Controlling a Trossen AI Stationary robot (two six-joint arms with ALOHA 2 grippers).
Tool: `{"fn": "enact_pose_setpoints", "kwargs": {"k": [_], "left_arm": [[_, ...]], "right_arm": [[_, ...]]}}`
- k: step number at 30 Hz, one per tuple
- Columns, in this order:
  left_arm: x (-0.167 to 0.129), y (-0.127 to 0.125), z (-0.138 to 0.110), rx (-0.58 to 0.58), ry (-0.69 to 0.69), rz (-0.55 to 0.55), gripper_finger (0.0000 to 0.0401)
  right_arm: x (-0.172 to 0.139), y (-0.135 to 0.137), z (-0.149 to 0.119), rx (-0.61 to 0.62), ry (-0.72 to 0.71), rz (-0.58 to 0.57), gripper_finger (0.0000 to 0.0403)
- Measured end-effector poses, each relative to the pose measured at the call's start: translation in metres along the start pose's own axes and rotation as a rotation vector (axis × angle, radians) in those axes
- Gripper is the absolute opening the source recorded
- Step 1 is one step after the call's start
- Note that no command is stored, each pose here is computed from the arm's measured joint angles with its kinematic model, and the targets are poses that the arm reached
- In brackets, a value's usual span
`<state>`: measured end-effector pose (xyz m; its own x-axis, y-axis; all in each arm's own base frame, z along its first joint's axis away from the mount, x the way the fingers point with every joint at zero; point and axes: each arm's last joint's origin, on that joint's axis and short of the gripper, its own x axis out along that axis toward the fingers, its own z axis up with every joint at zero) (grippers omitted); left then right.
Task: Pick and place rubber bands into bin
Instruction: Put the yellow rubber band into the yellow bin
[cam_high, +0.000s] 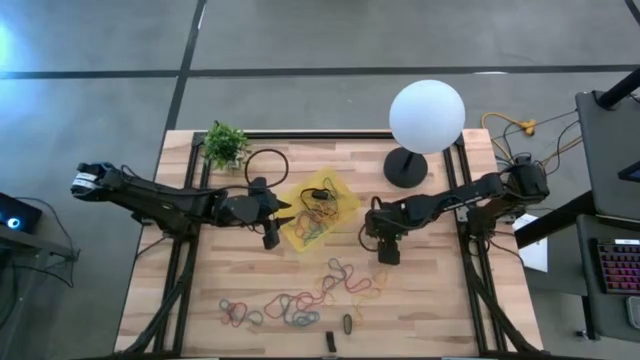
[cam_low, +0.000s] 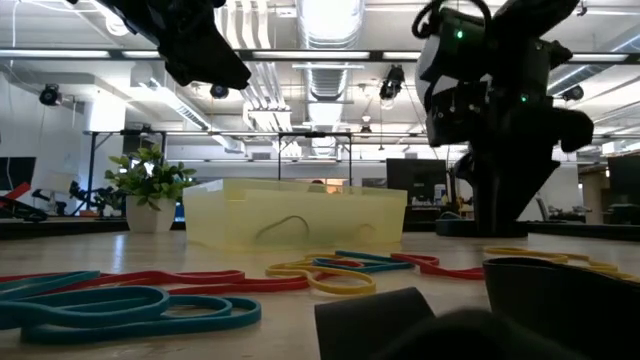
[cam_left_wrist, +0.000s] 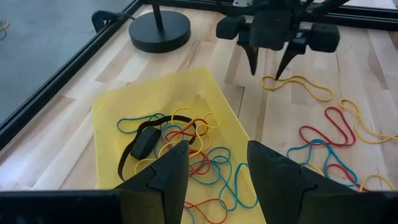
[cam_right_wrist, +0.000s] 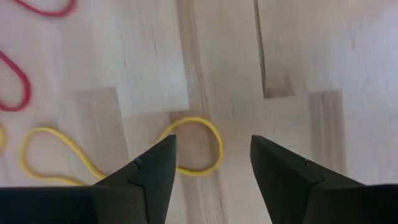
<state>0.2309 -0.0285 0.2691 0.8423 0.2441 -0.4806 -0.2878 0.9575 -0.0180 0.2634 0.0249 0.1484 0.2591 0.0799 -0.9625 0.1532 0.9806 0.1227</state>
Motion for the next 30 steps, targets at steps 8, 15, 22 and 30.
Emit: {"fn": "enact_pose_setpoints", "kwargs": {"k": [8, 15, 22, 30], "left_arm": [[0.0, 0.0, 0.0, -0.005, -0.001, 0.0, 0.0148], [0.0, 0.0, 0.0, -0.008, -0.003, 0.0, 0.0148], [0.0, 0.0, 0.0, -0.009, -0.005, -0.001, 0.0148], [0.0, 0.0, 0.001, -0.01, -0.006, -0.002, 0.0148]], "right_arm": [[0.007, -0.012, -0.005, 0.035, 0.002, 0.002, 0.019], [0.02, -0.009, -0.009, 0.085, -0.001, 0.045, 0.0183], [0.028, 0.017, -0.012, 0.057, -0.012, 0.1, 0.0175], [0.029, 0.038, -0.022, 0.027, 0.012, 0.12, 0.0162]]}}
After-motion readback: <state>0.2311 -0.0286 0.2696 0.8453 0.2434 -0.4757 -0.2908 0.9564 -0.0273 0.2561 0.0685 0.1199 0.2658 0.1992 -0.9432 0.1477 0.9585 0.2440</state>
